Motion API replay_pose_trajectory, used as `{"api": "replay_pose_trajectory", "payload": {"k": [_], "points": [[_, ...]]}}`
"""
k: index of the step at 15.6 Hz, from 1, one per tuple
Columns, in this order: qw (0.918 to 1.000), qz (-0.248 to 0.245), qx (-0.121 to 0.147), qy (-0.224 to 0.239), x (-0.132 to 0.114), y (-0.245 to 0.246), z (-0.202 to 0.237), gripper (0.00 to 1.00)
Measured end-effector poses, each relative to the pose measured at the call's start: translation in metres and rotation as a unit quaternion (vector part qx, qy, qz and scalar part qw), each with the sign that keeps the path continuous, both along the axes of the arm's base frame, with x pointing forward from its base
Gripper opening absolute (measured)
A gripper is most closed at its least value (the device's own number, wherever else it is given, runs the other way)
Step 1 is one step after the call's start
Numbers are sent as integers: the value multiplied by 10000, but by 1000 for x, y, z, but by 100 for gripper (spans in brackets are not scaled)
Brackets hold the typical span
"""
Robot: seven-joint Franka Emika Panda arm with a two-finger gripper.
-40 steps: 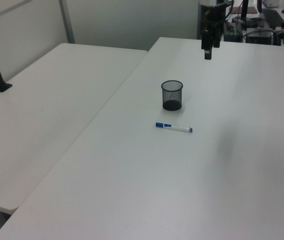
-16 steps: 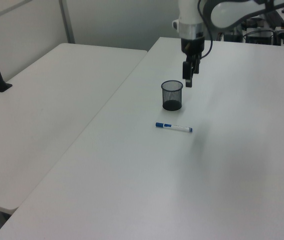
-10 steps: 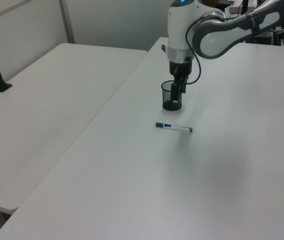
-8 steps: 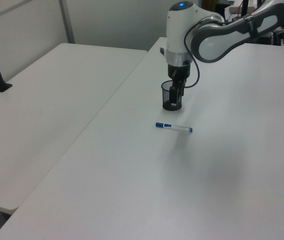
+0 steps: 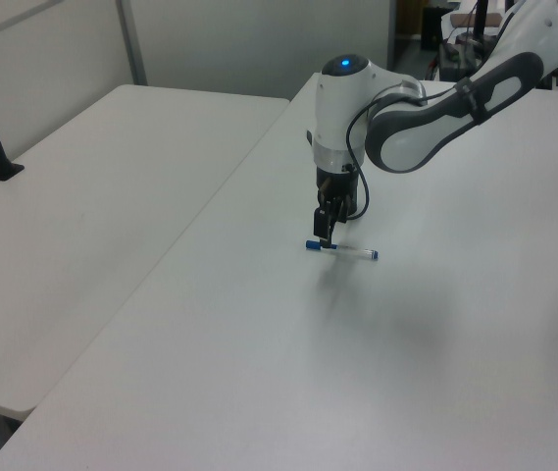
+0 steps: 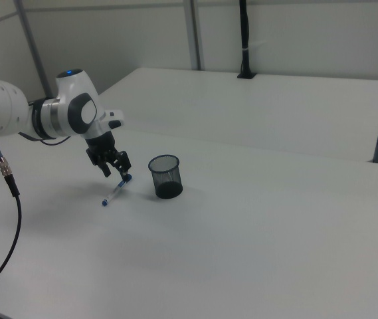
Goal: Insert the marker
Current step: 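Lower the gripper onto the marker and close it around the marker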
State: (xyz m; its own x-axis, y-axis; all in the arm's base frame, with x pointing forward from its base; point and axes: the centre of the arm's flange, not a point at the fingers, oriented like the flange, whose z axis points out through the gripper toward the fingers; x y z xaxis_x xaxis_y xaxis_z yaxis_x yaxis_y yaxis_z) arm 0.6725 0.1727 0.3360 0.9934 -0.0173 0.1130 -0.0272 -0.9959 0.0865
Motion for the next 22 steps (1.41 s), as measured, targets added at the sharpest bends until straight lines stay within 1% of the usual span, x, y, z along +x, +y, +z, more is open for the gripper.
{"api": "replay_pose_trajectory", "payload": {"k": [1, 2, 4, 6, 9, 10, 11, 12, 14, 15, 16, 18, 22], "points": [[10000, -2, 16, -27, 1, 1, -3, 74], [10000, -5, 33, -59, 2, 1, -6, 71], [9998, 6, 68, -177, 5, 3, -9, 70], [9994, 80, 7, -325, 8, 4, -12, 68], [9993, 157, -92, -324, 9, 4, -25, 65], [9993, 166, -97, -316, 10, 5, -29, 59], [9993, 171, -95, -314, 10, 5, -31, 59], [9993, 174, -94, -313, 10, 5, -33, 56], [9992, 177, -86, -337, 11, 6, -31, 33], [9992, 176, -86, -337, 11, 6, -31, 25], [9992, 177, -87, -336, 11, 6, -31, 25], [9992, 178, -88, -344, 11, 6, -31, 16], [9990, 172, -74, -396, 14, 6, -27, 16]]}}
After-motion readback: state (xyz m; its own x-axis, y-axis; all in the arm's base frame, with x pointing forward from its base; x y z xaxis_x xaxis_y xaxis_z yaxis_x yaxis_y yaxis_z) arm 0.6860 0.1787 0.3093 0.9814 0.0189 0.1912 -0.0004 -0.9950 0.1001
